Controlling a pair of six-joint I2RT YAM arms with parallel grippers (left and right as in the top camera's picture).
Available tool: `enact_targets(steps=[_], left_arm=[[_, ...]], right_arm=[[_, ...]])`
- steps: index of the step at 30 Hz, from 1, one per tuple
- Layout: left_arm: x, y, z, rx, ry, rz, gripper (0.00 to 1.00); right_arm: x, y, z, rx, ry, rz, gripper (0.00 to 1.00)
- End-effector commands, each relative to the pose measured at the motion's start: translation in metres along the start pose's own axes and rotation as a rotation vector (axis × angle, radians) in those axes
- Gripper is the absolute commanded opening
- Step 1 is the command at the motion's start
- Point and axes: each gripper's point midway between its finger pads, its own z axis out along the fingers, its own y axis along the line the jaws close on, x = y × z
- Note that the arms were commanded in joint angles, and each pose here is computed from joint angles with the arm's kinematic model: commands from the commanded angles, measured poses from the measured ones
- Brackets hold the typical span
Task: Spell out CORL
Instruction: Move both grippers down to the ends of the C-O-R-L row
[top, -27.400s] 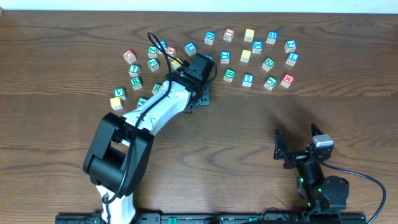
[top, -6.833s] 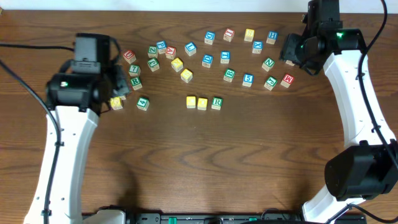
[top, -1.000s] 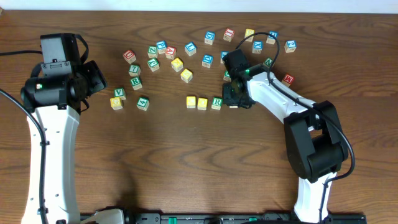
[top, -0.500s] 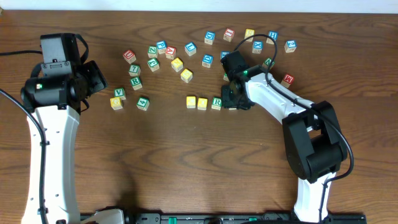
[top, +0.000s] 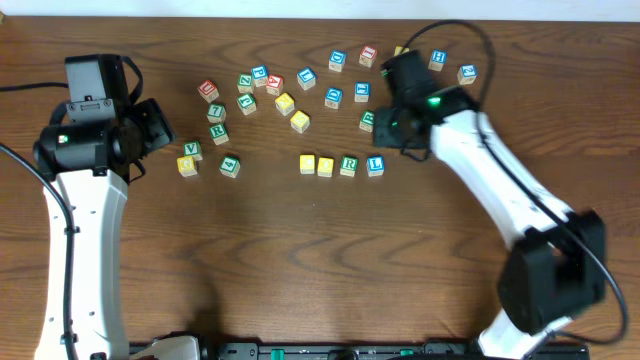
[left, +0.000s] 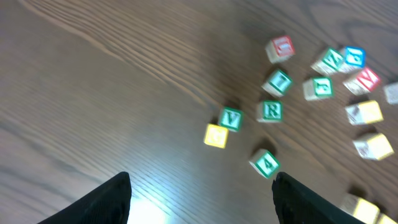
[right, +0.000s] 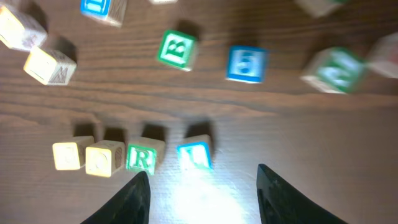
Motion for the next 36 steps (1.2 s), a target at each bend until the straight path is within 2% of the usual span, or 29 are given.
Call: enact_targets(steps=[1, 3, 9, 12, 20, 27, 36], left_arm=[[0.029, -0.022, 0.018, 0.108, 0.118, 0.007, 0.72], [0.043, -0.028, 0.028, 0.120, 0.165, 0.023, 0.70], [0.087, -0.069, 0.062, 0.180, 0.338, 0.112, 0.58], [0.107, -0.097, 0.078, 0.197, 0.388, 0.189, 0.44], [0.133, -0.129, 0.095, 0.231, 0.435, 0.272, 0.13], [0.150, -0.135, 0.107, 0.261, 0.513, 0.264, 0.09], [0.169, -0.153, 0.124, 0.348, 0.602, 0.240, 0.08]], right_arm=[[-0.004, -0.020, -0.011, 0.023, 0.005, 0.036, 0.49], [0.004, -0.026, -0.004, 0.028, 0.048, 0.049, 0.45], [0.024, -0.030, 0.025, 0.034, 0.148, 0.057, 0.38], [0.034, -0.032, 0.042, 0.044, 0.200, 0.058, 0.33], [0.053, -0.036, 0.079, 0.057, 0.300, 0.095, 0.08], [0.065, -0.039, 0.099, 0.066, 0.350, 0.101, 0.02], [0.063, -0.033, 0.109, 0.040, 0.339, 0.089, 0.04]])
